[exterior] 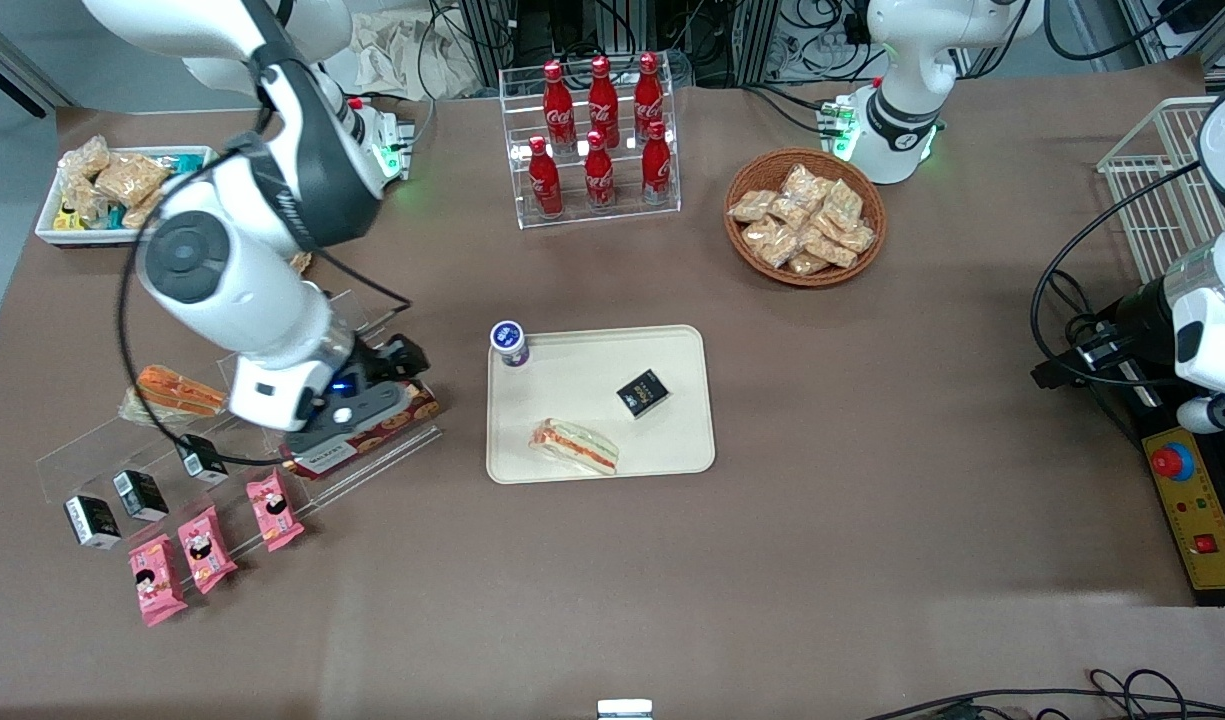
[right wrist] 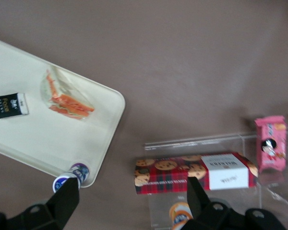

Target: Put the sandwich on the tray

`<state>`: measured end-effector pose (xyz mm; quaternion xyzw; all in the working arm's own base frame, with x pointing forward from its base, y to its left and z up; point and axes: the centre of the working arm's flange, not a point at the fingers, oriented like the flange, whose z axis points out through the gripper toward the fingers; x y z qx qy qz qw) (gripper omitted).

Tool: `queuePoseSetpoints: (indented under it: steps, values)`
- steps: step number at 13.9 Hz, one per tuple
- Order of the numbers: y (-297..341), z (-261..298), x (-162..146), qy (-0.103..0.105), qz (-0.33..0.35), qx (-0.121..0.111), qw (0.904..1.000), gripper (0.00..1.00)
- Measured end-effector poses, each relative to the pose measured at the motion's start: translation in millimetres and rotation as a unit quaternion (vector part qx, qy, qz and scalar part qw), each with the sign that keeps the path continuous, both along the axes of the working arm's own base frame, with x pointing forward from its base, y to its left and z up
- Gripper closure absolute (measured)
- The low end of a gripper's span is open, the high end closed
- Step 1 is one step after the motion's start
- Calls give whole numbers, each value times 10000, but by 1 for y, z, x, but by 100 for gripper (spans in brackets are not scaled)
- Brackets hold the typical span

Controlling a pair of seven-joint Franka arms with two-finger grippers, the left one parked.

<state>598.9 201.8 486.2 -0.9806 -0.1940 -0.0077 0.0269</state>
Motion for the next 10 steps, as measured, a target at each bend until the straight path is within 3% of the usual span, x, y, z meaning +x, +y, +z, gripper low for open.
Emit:
queuePoseSetpoints:
  steps: [4,7,10]
  values:
    - [-75,20,-1,408,-814,-124,9958,0]
    - [-152,56,-2,362,-1670,-124,9852,0]
    - [-199,79,-5,322,-2107,-3,9770,0]
